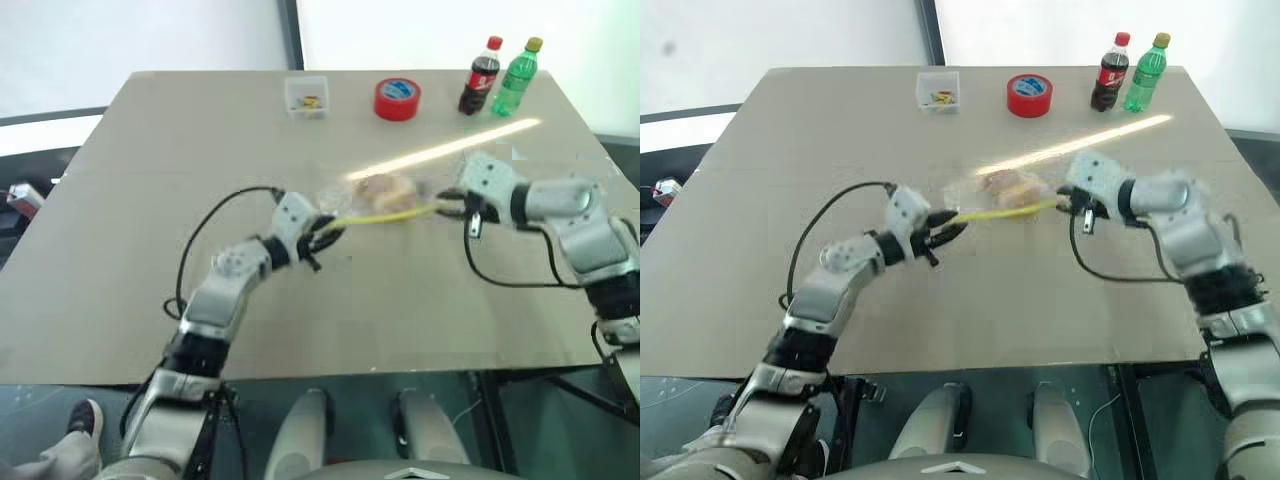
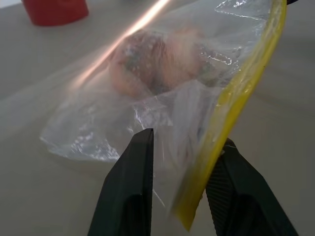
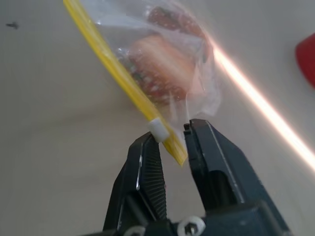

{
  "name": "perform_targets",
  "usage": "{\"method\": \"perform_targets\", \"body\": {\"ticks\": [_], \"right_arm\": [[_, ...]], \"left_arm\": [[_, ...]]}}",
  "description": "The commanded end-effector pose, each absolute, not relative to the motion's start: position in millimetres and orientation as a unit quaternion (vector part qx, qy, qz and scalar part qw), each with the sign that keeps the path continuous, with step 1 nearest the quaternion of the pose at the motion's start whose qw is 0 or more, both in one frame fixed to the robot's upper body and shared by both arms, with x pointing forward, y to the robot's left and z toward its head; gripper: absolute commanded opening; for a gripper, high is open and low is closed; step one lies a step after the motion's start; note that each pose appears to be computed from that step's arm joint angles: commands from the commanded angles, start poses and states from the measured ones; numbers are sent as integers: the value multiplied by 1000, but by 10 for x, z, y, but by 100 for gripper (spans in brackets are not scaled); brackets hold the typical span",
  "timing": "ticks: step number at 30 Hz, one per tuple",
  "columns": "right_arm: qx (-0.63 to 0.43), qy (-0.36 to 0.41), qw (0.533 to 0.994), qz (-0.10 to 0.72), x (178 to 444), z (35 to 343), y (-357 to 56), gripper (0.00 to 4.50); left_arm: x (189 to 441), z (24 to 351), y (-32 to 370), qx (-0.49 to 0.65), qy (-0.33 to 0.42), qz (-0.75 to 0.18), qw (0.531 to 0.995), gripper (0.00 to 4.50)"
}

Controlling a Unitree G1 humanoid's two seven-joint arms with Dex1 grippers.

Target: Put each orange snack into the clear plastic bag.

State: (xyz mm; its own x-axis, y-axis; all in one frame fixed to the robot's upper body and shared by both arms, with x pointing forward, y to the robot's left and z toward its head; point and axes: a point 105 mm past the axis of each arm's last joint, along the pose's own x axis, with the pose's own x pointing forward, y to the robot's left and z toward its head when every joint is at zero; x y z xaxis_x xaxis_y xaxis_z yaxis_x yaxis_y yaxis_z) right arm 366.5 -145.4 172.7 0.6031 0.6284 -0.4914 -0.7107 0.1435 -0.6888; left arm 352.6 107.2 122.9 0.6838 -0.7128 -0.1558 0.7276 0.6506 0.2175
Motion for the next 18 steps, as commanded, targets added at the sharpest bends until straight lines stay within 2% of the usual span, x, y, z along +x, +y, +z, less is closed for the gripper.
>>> {"method": "perform_targets", "body": {"ticks": [1, 4, 7, 12, 18], "right_arm": [[-453, 77, 779, 426, 3463, 1630, -1681, 175], [-375, 86, 822, 421, 3262, 1462, -1887, 175], [-313, 96, 845, 423, 3039, 1340, -2059, 175], [-237, 68, 879, 409, 2863, 1483, -2232, 175], [-211, 70, 885, 409, 2798, 1604, -2442, 175]], "left_arm": [[3370, 1294, 1105, 143, 14, -375, 916, 273], [3209, 1267, 1318, 144, 29, -339, 929, 273], [3043, 1263, 1517, 147, 35, -308, 939, 273], [2728, 1269, 1827, 140, 58, -285, 947, 273], [2560, 1351, 1945, 121, 62, -282, 950, 273]]}}
